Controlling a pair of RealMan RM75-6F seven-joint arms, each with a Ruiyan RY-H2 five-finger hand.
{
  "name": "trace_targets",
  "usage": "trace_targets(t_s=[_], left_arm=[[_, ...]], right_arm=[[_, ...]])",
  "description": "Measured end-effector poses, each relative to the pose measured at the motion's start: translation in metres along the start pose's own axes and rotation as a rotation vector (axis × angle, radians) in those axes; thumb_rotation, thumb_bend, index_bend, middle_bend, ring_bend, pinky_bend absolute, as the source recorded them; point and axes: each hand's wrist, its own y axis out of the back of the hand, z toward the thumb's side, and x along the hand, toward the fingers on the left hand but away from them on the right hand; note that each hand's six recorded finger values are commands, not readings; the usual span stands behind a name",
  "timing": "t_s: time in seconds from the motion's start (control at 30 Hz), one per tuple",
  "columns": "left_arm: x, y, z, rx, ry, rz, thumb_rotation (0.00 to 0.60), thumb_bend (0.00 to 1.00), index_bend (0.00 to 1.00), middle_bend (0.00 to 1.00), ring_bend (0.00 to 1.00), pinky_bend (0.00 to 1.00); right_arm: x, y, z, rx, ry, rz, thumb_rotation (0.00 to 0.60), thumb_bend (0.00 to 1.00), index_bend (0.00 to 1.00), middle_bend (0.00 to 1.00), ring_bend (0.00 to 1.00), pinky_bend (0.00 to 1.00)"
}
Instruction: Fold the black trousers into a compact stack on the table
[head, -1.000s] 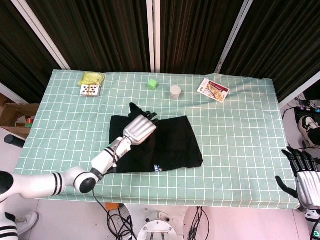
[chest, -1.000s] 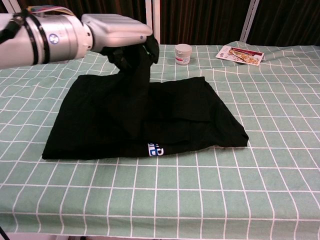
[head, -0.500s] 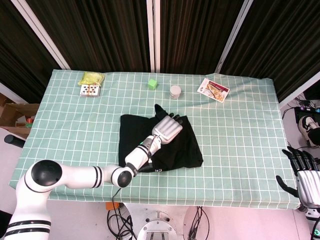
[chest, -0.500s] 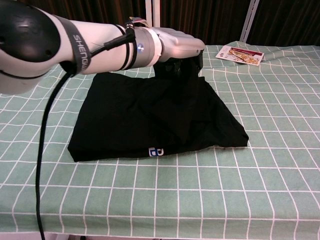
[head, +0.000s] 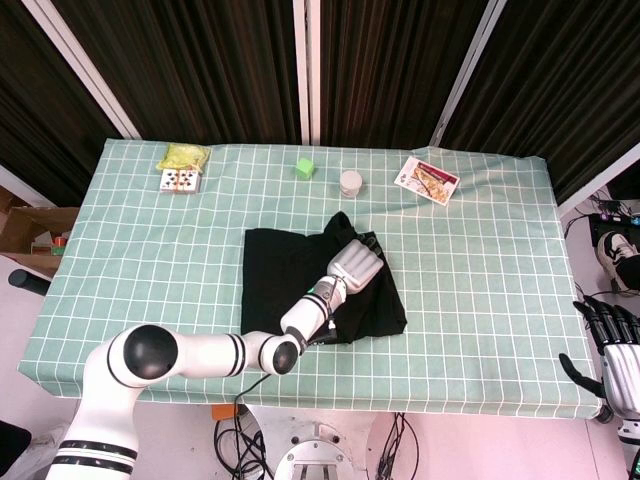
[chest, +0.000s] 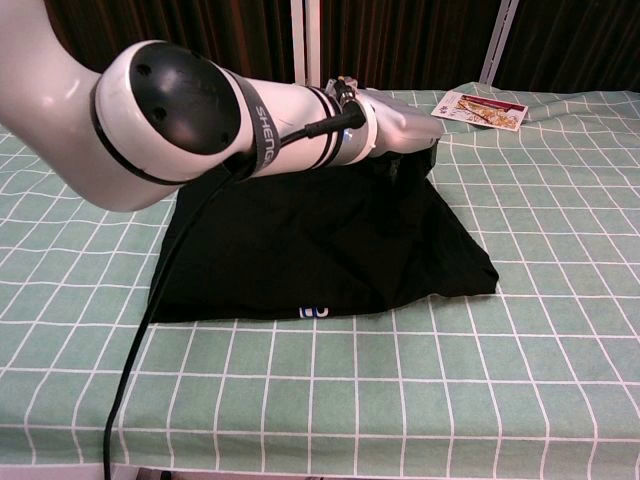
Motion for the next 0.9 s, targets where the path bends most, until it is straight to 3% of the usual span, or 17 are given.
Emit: trace_targets(t_s=[0.13, 0.27, 0.33, 0.5, 0.67, 0.9], left_arm=[[-0.004, 0.006, -0.001, -0.08, -0.002, 0.031, 0.6, 0.1, 0.19, 0.14, 0.08, 0.17], [-0.024, 0.018, -0.009, -0.149, -0.019, 0.089, 0.6, 0.09, 0.19, 0.15, 0.08, 0.17], [-0.039, 0.023, -0.019, -0.176, -0.019, 0.118, 0.6, 0.09, 0.19, 0.16, 0.08, 0.17], [-0.098, 0.029, -0.077, -0.252, 0.063, 0.208, 0.6, 0.09, 0.19, 0.18, 0.08, 0.17], [-0.166, 0.003, -0.156, -0.276, 0.247, 0.25, 0.6, 0.09, 0.19, 0.19, 0.08, 0.17], [-0.224, -0.042, -0.19, -0.31, 0.347, 0.222, 0.6, 0.09, 0.19, 0.2, 0.08, 0.17]], right_arm=[[0.0, 0.0, -0.001, -0.005, 0.001, -0.001, 0.6, 0.19, 0.18, 0.14, 0.1, 0.14], [-0.003, -0.001, 0.003, -0.001, 0.026, 0.008, 0.6, 0.2, 0.18, 0.14, 0.1, 0.14], [-0.005, -0.003, 0.008, -0.003, 0.051, 0.026, 0.6, 0.26, 0.18, 0.15, 0.1, 0.14], [-0.019, -0.014, 0.037, -0.036, 0.163, 0.093, 0.6, 0.54, 0.18, 0.2, 0.1, 0.14], [-0.039, -0.034, 0.083, -0.068, 0.315, 0.194, 0.6, 0.72, 0.17, 0.24, 0.11, 0.16], [-0.084, -0.069, 0.177, -0.061, 0.556, 0.332, 0.6, 0.83, 0.15, 0.23, 0.11, 0.16]])
